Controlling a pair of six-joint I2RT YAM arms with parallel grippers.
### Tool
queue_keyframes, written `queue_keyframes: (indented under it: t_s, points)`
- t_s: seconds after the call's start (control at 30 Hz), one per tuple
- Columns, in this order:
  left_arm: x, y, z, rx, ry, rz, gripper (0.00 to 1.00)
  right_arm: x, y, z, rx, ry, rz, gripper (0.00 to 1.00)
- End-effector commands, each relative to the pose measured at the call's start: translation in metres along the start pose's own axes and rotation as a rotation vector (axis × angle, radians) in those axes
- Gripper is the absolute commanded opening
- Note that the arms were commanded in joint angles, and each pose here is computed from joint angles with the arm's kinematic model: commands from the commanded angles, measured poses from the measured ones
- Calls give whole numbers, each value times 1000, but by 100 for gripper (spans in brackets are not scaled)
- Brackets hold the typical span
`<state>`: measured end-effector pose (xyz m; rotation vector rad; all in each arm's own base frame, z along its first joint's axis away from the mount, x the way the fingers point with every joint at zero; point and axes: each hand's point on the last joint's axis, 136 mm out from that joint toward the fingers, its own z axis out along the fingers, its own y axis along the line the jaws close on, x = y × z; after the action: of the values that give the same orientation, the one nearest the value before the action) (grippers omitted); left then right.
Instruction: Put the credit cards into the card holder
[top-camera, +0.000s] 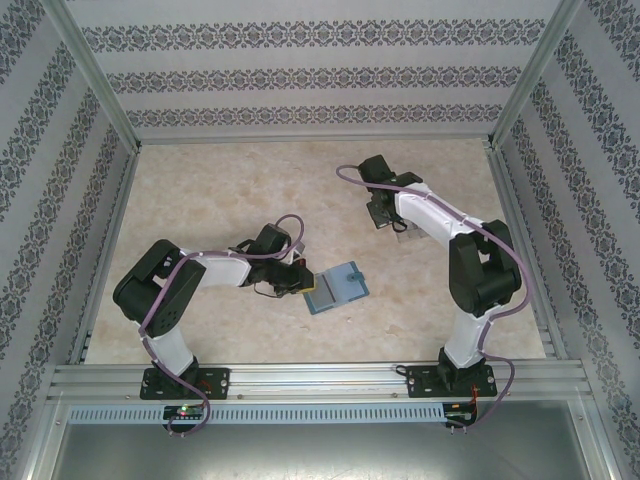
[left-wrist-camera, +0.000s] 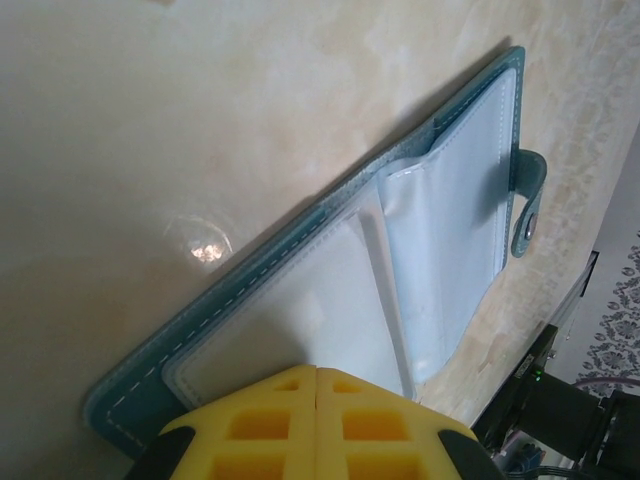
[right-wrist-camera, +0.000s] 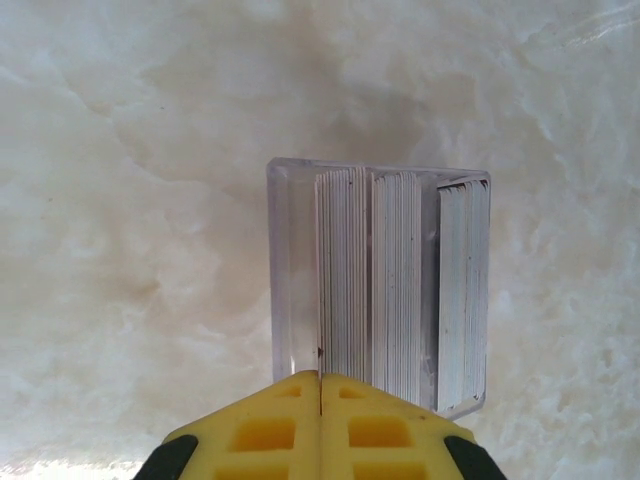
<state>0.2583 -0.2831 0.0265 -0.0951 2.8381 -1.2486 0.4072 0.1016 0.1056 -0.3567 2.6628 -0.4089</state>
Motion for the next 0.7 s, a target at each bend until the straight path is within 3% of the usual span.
queue_keyframes:
  t_s: [0.0,0.2,0.33,0.43,0.67]
  points:
    - [12,10,2,-67,48,22,1,-4,-3,-25,-49,-53,35,0]
    - [12,7,2,-71,70,32,1,-5,1,-37,-114,-86,48,0]
    - [14,6,1,-77,88,44,1,-2,18,-53,-249,-93,85,0]
    - [15,8,-1,-95,93,66,1,10,38,-71,-408,-101,128,0]
    - [20,19,-7,-174,122,99,4,86,120,-104,-1029,15,248,0]
